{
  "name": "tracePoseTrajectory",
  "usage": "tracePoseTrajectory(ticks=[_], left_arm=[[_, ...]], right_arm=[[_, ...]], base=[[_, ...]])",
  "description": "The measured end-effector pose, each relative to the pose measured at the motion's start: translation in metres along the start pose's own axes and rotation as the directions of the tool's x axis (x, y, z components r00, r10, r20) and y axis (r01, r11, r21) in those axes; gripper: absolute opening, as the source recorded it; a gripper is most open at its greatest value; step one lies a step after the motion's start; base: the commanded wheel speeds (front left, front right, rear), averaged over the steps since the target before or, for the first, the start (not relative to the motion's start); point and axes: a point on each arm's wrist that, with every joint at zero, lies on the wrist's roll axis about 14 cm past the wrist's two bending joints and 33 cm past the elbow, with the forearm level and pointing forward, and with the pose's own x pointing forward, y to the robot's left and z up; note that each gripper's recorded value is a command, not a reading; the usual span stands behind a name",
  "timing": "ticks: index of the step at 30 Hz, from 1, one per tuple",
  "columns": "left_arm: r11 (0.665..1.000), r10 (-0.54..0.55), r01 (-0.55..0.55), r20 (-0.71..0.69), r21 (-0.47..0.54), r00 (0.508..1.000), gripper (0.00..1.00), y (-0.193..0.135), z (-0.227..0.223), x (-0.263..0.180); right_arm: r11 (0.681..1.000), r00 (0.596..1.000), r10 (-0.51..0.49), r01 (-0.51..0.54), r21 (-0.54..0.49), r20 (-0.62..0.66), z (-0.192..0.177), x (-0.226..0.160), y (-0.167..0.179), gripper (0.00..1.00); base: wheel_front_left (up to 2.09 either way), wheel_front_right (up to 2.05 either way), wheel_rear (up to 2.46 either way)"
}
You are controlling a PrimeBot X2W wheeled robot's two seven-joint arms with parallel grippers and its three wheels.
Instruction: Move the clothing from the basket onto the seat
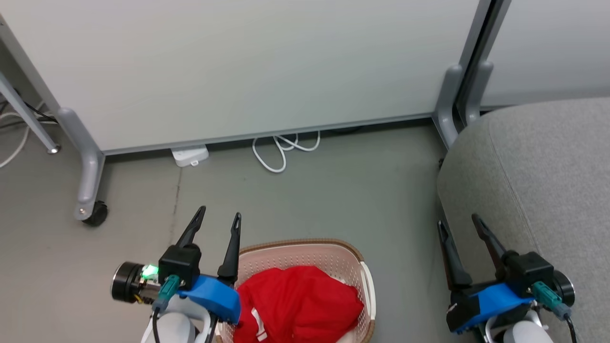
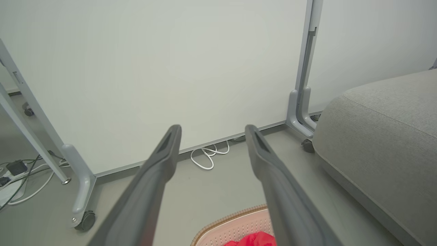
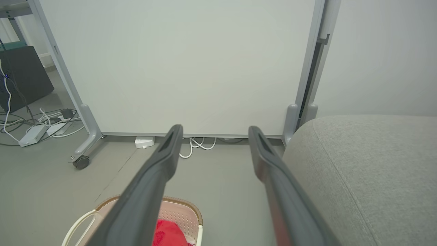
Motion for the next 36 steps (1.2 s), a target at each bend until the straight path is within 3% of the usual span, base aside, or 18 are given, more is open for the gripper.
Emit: tracePoseTrajectory(ticks=[13, 17, 27, 36], left_arm=[[0.968, -0.218, 0.234, -0.163, 0.086, 0.962, 1.00, -0.035, -0.053, 0.063], [0.938, -0.300, 0.334, -0.261, 0.096, 0.918, 1.00, -0.050, -0.093, 0.081], [0.854, -0.442, 0.518, -0.472, 0.039, 0.763, 1.00, -0.081, -0.186, 0.082], [0.752, -0.526, 0.659, -0.607, -0.005, 0.596, 1.00, -0.101, -0.255, 0.066]], right_arm=[[0.999, 0.999, -0.042, 0.042, -0.009, -0.004, -0.006, 0.036, -0.023, 1.00], [0.998, 0.998, -0.064, 0.064, -0.010, -0.019, -0.016, 0.052, -0.035, 1.00], [0.995, 0.992, -0.098, 0.097, -0.017, -0.073, -0.048, 0.076, -0.056, 1.00], [0.995, 0.988, -0.097, 0.094, -0.033, -0.118, -0.079, 0.095, -0.064, 1.00]], base=[[0.00, 0.00, 0.00], [0.00, 0.00, 0.00], [0.00, 0.00, 0.00], [0.00, 0.00, 0.00]])
